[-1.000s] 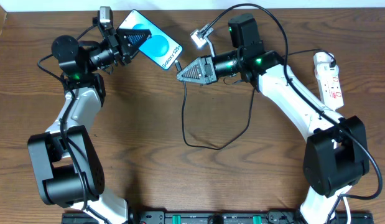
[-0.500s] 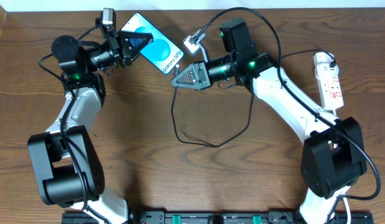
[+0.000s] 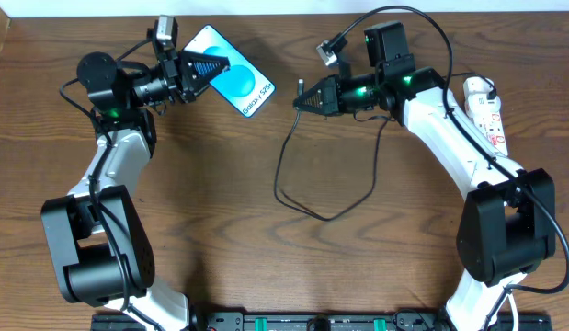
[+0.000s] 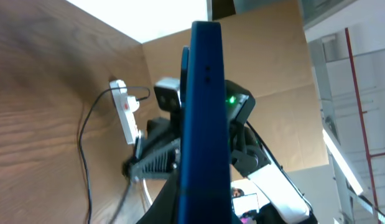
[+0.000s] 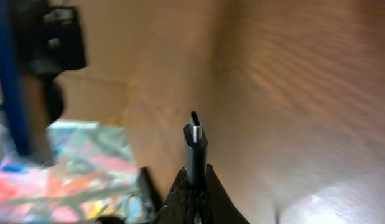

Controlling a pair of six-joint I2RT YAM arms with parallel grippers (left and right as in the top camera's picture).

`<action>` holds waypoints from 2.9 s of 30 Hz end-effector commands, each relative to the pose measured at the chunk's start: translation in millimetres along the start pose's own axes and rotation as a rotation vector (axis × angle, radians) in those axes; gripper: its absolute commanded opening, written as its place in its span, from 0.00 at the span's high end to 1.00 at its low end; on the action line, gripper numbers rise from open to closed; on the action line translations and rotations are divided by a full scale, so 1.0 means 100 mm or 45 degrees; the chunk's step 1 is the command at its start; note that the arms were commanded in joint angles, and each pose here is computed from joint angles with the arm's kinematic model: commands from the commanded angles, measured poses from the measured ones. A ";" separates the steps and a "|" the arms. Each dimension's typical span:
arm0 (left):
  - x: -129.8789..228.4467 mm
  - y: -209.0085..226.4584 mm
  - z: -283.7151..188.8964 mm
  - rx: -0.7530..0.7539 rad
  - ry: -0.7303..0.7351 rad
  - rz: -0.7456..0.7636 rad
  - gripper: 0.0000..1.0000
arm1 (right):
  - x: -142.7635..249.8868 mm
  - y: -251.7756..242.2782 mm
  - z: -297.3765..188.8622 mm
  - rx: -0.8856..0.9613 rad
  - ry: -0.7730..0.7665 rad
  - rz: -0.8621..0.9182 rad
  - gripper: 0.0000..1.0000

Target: Plug charger to phone and switch on socket

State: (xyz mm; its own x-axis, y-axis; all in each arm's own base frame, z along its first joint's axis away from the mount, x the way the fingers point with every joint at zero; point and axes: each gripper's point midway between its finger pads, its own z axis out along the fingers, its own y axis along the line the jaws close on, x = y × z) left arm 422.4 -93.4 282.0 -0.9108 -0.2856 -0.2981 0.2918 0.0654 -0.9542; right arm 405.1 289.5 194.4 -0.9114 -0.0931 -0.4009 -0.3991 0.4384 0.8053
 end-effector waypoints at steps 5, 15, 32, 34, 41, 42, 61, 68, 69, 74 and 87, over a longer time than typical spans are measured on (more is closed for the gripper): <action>0.08 -0.16 0.04 0.014 0.051 0.069 0.93 | -0.44 0.05 -0.06 0.069 -0.199 -0.091 0.72; 0.30 0.03 0.37 0.032 0.143 -0.011 0.93 | -0.49 0.09 -0.07 0.376 -0.187 -0.209 0.69; 0.43 0.43 0.55 -0.053 0.100 -0.143 0.93 | -0.21 -0.59 -0.84 1.387 -0.154 -0.088 0.60; 0.43 0.43 0.55 -0.054 0.100 -0.143 0.93 | -0.17 -0.54 -0.75 1.316 -0.096 -0.129 0.57; 0.45 0.42 0.56 -0.050 0.112 -0.139 0.93 | -0.18 -0.19 -0.32 0.937 0.025 -0.373 0.63; 0.46 0.42 0.57 -0.049 0.113 -0.139 0.93 | -0.16 -0.15 -0.28 0.902 0.039 -0.398 0.64; 0.54 0.42 0.73 -0.054 0.136 -0.122 0.93 | 0.12 0.45 0.28 0.597 0.143 -0.598 0.66; 0.55 0.46 0.73 -0.066 0.132 -0.153 0.93 | 0.12 0.59 0.40 0.568 0.113 -0.602 0.66; 0.55 0.45 0.74 -0.066 0.135 -0.155 0.93 | 0.12 0.58 0.40 0.573 0.108 -0.601 0.66; 0.63 0.43 0.82 -0.054 0.173 -0.154 0.93 | 0.05 0.57 0.38 0.586 0.078 -0.600 0.66; 0.80 0.38 0.99 -0.031 0.249 -0.135 0.93 | -0.02 0.80 0.56 0.499 0.010 -0.674 0.69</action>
State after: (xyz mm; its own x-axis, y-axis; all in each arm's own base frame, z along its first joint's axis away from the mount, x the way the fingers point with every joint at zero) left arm 419.1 -166.9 217.8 -0.9500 -0.2667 -0.1623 0.1373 0.1102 -0.9844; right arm 419.5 311.6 214.6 -0.6563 -0.3809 -0.6513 -0.5995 0.7874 0.1436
